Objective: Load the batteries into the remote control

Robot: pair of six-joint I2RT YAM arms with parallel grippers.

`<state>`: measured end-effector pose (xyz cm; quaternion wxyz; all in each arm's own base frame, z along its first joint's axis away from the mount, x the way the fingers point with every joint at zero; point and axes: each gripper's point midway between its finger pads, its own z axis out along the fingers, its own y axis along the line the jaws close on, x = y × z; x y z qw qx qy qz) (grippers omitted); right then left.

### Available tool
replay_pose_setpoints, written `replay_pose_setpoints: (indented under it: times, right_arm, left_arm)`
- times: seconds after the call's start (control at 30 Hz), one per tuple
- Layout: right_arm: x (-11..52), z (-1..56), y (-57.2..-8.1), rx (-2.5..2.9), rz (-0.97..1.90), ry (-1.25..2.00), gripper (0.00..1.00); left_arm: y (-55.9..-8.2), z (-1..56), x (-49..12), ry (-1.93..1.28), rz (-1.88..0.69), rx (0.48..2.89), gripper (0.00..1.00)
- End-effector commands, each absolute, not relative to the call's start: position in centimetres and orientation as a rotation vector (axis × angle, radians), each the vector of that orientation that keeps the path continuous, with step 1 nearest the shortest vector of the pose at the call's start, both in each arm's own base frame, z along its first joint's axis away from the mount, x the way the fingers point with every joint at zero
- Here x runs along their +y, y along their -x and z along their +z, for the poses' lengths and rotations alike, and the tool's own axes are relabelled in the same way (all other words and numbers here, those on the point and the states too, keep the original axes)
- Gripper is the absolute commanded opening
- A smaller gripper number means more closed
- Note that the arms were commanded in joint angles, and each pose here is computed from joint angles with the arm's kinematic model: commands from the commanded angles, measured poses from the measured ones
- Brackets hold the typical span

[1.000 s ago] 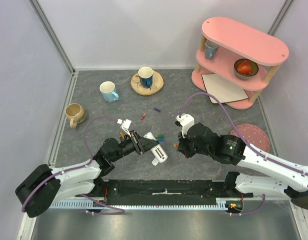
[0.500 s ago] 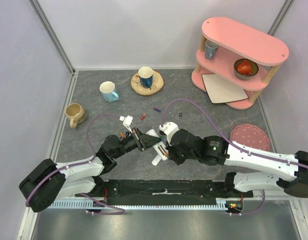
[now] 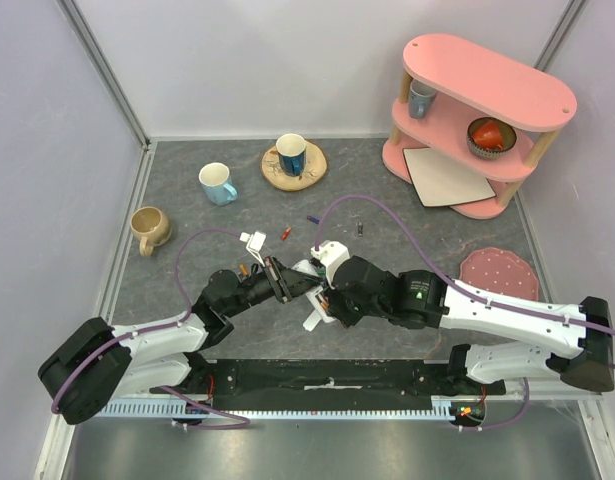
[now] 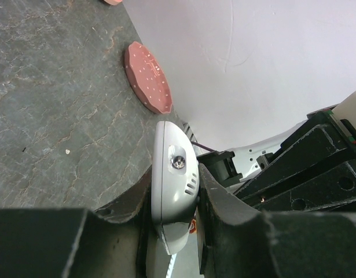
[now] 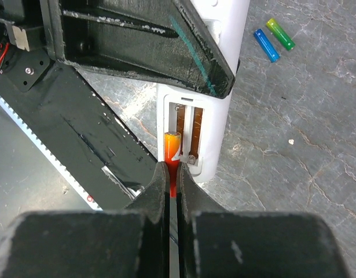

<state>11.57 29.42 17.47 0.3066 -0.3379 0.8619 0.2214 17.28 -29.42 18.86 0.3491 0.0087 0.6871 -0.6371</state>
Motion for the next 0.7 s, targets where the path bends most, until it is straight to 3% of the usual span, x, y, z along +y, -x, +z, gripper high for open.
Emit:
replay_pose_setpoints:
  times: [0.0, 0.67]
  right_arm:
    - [31.2, 19.5, -12.4, 2.221, 0.637, 0.841, 0.0]
    - [32.3, 18.8, -13.7, 2.213, 0.603, 0.779, 0.0]
  left_arm:
    - [-16.7, 21.0, -29.5, -0.042, -1.732, 1.696, 0.02]
    - [-15.8, 21.2, -29.4, -0.06, -1.784, 1.678, 0.02]
